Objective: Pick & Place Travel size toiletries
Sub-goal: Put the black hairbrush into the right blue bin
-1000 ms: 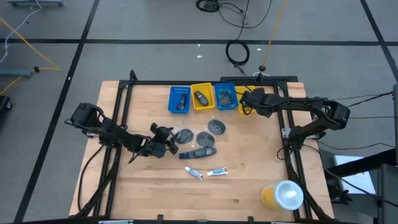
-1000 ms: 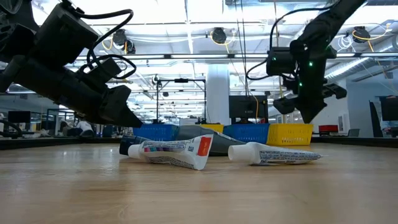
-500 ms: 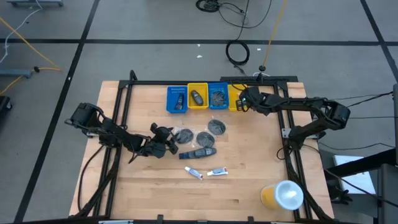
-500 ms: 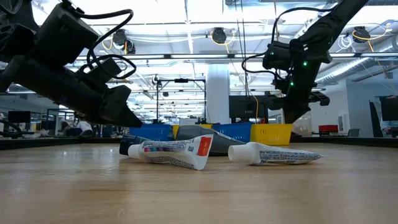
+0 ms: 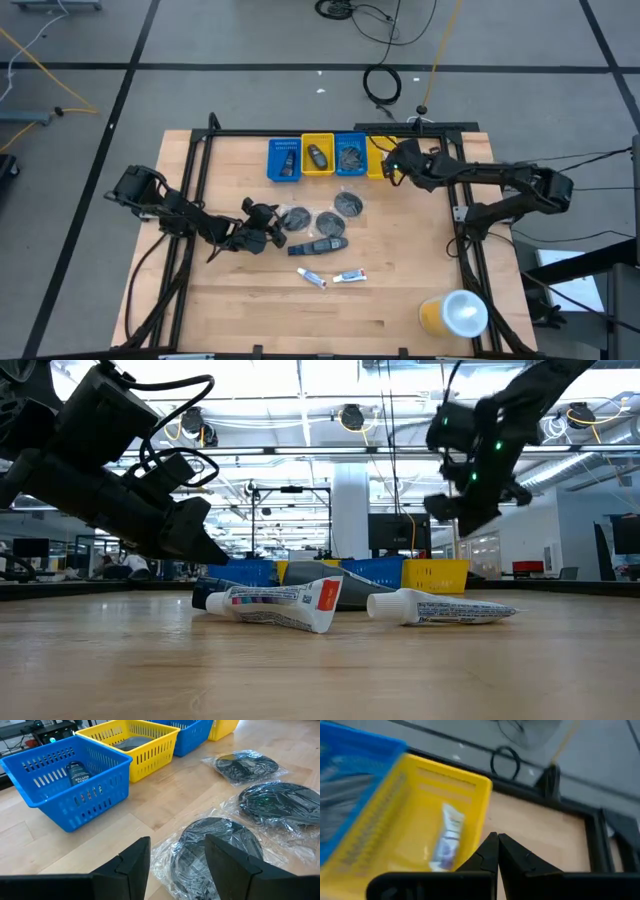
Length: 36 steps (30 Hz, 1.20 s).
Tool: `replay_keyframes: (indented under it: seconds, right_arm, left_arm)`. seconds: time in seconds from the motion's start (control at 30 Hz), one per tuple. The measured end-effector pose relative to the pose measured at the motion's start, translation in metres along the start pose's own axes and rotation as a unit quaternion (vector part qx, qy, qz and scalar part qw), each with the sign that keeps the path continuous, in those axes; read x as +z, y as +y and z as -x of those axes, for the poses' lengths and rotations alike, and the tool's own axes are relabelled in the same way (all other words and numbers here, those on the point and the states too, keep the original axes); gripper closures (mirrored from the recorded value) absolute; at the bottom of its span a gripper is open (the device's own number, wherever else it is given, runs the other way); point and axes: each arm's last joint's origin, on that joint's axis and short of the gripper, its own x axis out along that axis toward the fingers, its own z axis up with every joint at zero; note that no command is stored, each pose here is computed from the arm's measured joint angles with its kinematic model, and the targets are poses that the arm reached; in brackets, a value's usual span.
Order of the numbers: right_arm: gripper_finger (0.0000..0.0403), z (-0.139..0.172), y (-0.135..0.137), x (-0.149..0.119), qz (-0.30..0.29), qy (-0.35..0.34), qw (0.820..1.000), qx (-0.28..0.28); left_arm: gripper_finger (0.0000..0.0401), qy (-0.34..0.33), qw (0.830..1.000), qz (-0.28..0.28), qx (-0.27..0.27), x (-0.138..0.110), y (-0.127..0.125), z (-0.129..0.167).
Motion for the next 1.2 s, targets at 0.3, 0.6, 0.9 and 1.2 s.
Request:
replay_keyframes:
  seconds: [0.3,0.6,0.9,1.2]
  right_arm:
    - [0.0403,0.058,0.055,-0.039,0.142,-0.119,0.963,0.194]
    - [0.0371,0.060,0.060,-0.101,0.185,-0.113,0.875,0.434]
    - [0.0221,0.042,0.084,-0.110,0.289,-0.091,0.852,0.427]
    - [0.0164,0.022,0.109,-0.106,0.354,-0.093,0.831,0.419]
  left_arm:
    - [0.0215,-0.001,1.000,0.000,-0.001,0.000,0.000,0.000]
    - [0.0215,-0.014,1.000,0.001,-0.006,0.004,-0.002,-0.001]
    - [0.0215,-0.021,1.000,0.008,0.003,0.010,0.002,-0.008]
    - [0.0215,-0.014,1.000,0.008,-0.009,0.012,0.004,-0.011]
